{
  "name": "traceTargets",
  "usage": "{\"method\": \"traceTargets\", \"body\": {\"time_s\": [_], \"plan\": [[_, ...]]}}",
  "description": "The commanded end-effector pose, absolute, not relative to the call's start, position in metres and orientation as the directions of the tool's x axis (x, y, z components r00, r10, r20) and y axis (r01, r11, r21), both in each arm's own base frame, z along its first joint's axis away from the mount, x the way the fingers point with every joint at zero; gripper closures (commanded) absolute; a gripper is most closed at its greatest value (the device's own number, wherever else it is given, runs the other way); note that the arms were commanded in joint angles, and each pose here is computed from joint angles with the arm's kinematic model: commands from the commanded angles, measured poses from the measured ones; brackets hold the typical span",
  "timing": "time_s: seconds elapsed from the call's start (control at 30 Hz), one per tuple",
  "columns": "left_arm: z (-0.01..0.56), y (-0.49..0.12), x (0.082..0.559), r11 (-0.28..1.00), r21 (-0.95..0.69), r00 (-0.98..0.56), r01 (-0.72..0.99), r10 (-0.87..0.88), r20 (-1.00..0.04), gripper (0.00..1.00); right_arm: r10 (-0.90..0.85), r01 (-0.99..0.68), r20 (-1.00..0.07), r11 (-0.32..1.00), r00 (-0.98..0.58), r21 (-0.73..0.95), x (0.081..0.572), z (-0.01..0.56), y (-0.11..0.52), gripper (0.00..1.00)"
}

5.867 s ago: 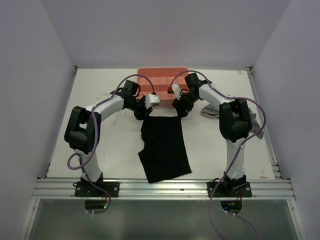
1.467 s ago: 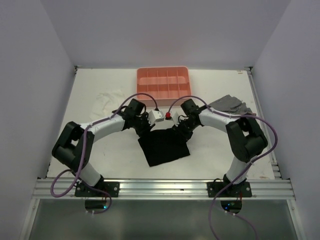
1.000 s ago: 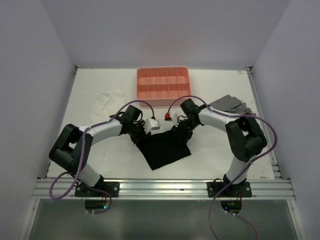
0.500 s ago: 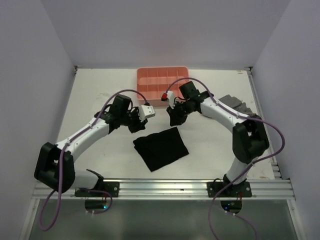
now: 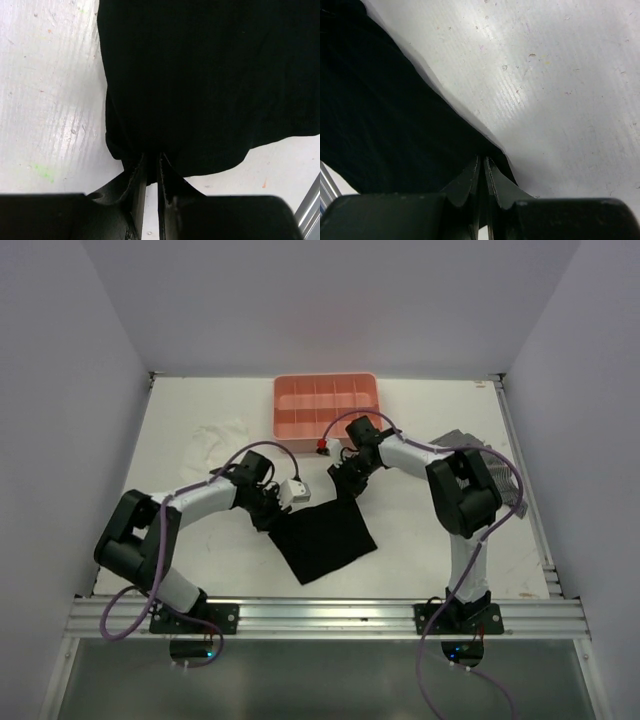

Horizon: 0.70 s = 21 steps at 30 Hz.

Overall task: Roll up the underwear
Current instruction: Fold the underwear

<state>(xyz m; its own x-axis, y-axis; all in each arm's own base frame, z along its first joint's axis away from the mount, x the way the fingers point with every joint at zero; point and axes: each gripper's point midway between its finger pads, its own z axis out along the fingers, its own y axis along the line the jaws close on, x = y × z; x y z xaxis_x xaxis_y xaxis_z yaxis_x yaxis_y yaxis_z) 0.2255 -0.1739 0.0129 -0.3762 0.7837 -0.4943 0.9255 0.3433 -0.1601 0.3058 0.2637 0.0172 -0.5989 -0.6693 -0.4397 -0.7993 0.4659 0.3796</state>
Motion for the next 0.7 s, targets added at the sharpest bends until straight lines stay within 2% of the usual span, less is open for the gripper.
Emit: {"method": "traceTargets", "body": {"time_s": [0.0, 0.1, 0.27, 0.4, 0.47, 0.53, 0.67], "plan": [[-0.007, -0.160, 0.229, 0.375, -0.137, -0.397, 0.917, 0.819, -0.414, 0.83, -0.686, -0.793, -0.398, 0.543, -0.609, 0.277, 0.328, -0.002, 0.250, 0.88], [-0.005, -0.161, 0.253, 0.416, -0.082, -0.409, 0.906, 0.805, -0.431, 0.83, -0.690, -0.786, -0.378, 0.565, -0.617, 0.253, 0.334, -0.001, 0.246, 0.87], [0.027, -0.174, 0.317, 0.462, 0.050, -0.373, 0.886, 0.771, -0.517, 0.76, -0.654, -0.754, -0.391, 0.624, -0.647, 0.203, 0.356, 0.007, 0.244, 0.85], [0.056, -0.176, 0.343, 0.455, 0.098, -0.329, 0.885, 0.761, -0.559, 0.69, -0.606, -0.741, -0.462, 0.643, -0.648, 0.196, 0.375, 0.043, 0.237, 0.75], [0.082, -0.177, 0.347, 0.429, 0.144, -0.267, 0.892, 0.756, -0.597, 0.65, -0.581, -0.742, -0.516, 0.646, -0.629, 0.178, 0.380, 0.075, 0.230, 0.70], [0.108, -0.179, 0.342, 0.405, 0.178, -0.205, 0.897, 0.737, -0.644, 0.62, -0.567, -0.764, -0.571, 0.619, -0.594, 0.180, 0.373, 0.104, 0.228, 0.68], [0.123, -0.189, 0.317, 0.351, 0.154, -0.145, 0.924, 0.692, -0.707, 0.56, -0.533, -0.776, -0.596, 0.570, -0.601, 0.272, 0.343, 0.120, 0.235, 0.67]]}}
